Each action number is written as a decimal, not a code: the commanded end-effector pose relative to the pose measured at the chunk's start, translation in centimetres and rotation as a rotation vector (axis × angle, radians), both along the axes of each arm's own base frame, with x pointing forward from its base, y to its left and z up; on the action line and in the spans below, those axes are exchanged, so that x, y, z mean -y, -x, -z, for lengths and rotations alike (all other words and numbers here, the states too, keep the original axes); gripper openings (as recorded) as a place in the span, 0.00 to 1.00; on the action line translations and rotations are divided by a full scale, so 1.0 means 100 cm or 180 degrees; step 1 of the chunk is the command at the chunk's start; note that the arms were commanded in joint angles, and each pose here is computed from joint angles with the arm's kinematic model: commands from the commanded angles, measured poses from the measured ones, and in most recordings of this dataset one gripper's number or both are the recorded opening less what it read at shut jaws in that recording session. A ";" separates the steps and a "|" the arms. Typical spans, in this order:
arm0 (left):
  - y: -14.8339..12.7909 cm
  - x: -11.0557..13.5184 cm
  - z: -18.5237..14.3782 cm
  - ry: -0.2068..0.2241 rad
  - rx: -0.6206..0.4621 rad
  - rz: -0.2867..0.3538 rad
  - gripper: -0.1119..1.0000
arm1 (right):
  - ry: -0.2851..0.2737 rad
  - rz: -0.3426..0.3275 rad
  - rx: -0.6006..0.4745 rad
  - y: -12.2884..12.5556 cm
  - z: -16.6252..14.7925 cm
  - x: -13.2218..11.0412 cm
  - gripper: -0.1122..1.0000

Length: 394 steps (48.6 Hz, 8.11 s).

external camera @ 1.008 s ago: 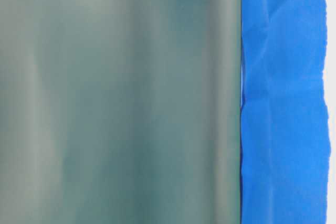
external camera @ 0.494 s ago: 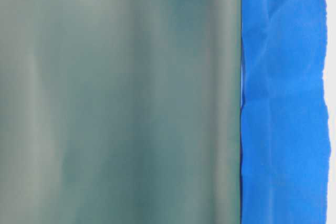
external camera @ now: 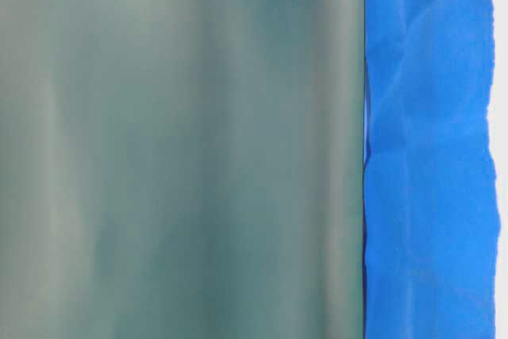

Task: Fold the yellow towel.
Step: 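Grasp the left and right ends of the folded strip with both grippers, then lift the strip and swing it vertical, right gripper moving to the far side, then lower the strip onto the table lengthwise and open both grippers, then move both grippers to the far end of the strip and grasp its corners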

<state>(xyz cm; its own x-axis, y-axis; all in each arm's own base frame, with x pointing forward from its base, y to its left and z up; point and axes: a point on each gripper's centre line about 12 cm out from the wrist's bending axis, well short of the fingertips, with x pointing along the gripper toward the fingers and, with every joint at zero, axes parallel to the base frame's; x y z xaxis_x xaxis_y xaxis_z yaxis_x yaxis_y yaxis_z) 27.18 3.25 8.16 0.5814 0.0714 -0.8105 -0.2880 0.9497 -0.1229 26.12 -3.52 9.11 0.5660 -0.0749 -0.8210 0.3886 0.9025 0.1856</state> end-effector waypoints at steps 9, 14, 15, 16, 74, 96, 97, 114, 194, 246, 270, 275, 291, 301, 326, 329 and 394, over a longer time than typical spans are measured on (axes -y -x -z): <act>0.000 0.002 0.004 0.0045 -0.0329 0.0037 0.19 | -0.0014 -0.0085 -0.0056 -0.002 -0.002 -0.006 0.16; -0.003 0.003 0.002 0.0043 -0.0344 0.0056 0.11 | -0.0018 -0.0082 -0.0061 -0.002 -0.001 -0.006 0.12; -0.003 0.002 0.001 0.0045 -0.0348 0.0052 0.11 | -0.0018 -0.0082 -0.0061 -0.002 -0.001 -0.006 0.12; -0.004 0.003 0.000 0.0045 -0.0353 0.0057 0.11 | -0.0018 -0.0087 -0.0061 -0.002 -0.001 -0.007 0.12; -0.001 0.021 -0.104 0.0067 0.0472 0.0168 0.11 | 0.0174 0.0091 0.0578 -0.006 -0.095 0.021 0.12; -0.031 0.083 -0.124 0.0327 0.1219 0.0616 0.11 | 0.0496 0.0649 0.0741 -0.044 -0.105 0.105 0.12; -0.034 0.084 -0.125 0.0331 0.1243 0.0630 0.11 | 0.0514 0.0659 0.0750 -0.046 -0.106 0.109 0.12; -0.101 0.110 -0.135 0.0355 0.1350 0.0752 0.11 | 0.0687 0.0838 0.0786 -0.063 -0.117 0.153 0.12; -0.218 0.146 -0.135 0.0017 0.1582 0.1140 0.11 | 0.0939 0.0843 0.0827 -0.061 -0.120 0.175 0.12; -0.129 0.123 -0.086 0.0009 0.1556 0.1090 0.12 | 0.0838 0.0405 0.0698 -0.153 -0.084 0.165 0.12; -0.129 0.114 -0.077 0.0004 0.1461 0.1009 0.56 | 0.1011 0.0091 0.0772 -0.173 -0.081 0.149 0.37; -0.123 0.110 -0.083 0.0003 0.1412 0.0995 0.61 | 0.1038 0.0072 0.0763 -0.173 -0.083 0.149 0.66; -0.100 0.070 -0.120 -0.0083 0.1433 0.0738 0.64 | 0.1130 0.0081 0.0855 -0.151 -0.122 0.141 0.72; -0.081 0.032 -0.132 -0.0185 0.1530 0.0435 0.64 | 0.1123 0.0129 0.1001 -0.119 -0.139 0.127 0.72; -0.056 -0.008 -0.130 -0.0475 0.1552 0.0215 0.82 | 0.0987 -0.0206 0.1618 -0.070 -0.137 0.053 0.72; -0.055 -0.009 -0.128 -0.0471 0.1533 0.0202 0.83 | 0.0973 -0.0206 0.1607 -0.068 -0.134 0.052 0.72; -0.085 -0.175 -0.013 -0.0885 0.0894 -0.0788 0.85 | 0.0641 0.0765 0.0563 -0.105 -0.019 0.180 0.80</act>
